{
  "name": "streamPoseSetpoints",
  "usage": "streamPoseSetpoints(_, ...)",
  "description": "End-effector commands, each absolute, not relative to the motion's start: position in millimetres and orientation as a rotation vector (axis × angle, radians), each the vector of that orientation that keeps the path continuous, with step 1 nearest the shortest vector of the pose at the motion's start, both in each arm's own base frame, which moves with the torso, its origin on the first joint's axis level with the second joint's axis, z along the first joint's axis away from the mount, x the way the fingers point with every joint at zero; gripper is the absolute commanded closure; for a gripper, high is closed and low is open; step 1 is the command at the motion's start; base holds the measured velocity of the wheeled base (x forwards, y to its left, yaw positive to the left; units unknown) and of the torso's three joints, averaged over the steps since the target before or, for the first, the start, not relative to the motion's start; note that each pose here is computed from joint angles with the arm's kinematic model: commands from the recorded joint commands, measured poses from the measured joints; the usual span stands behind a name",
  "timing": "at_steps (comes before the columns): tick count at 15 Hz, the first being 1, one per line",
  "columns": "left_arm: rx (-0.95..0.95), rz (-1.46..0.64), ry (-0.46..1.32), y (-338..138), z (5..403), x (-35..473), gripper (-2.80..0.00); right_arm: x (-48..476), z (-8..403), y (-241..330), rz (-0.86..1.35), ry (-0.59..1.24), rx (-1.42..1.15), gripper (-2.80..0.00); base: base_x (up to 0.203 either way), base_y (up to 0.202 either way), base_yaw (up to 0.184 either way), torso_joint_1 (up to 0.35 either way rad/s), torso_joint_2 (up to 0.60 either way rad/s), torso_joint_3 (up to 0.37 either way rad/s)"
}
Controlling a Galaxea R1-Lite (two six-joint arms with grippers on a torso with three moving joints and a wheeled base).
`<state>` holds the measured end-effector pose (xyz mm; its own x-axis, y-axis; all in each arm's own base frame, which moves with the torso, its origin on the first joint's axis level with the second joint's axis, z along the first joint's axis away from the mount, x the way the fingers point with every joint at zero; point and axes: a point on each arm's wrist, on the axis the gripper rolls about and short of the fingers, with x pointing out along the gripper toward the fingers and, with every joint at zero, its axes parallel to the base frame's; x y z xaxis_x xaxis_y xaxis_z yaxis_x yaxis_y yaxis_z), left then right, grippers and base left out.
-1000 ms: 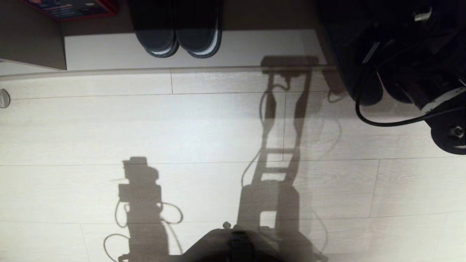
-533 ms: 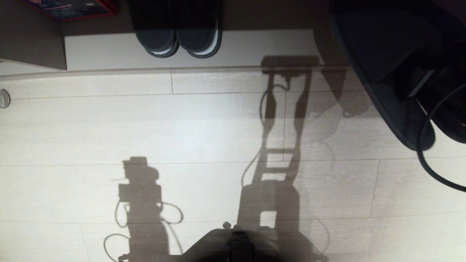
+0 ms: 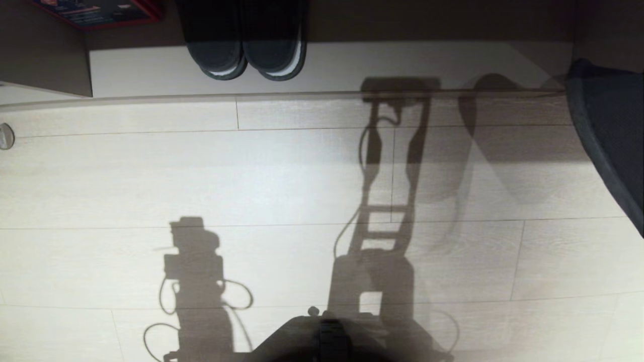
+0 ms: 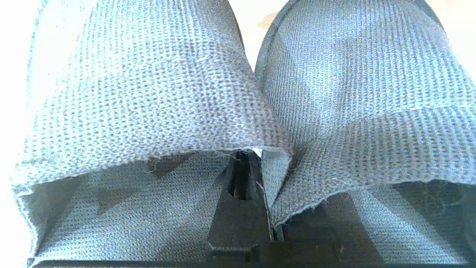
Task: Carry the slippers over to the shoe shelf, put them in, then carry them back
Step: Place the slippers on the floor
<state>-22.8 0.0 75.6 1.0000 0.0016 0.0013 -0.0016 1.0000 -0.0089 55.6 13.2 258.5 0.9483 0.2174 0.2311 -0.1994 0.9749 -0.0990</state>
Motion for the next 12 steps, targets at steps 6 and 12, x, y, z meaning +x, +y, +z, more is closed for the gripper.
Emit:
streamPoseSetpoints(6,-0.007,0.002,-0.001,0,75,-23,0.00,-26,212,-2,0.105,-0.361,-0.086,0.00,0.000,0.000,0.000,0.000,0.00,0.000)
streamPoseSetpoints(12,-0.006,0.002,-0.003,0,76,-23,0.00,-50,168,1,0.113,-0.330,-0.121,0.00,0.000,0.000,0.000,0.000,0.00,0.000)
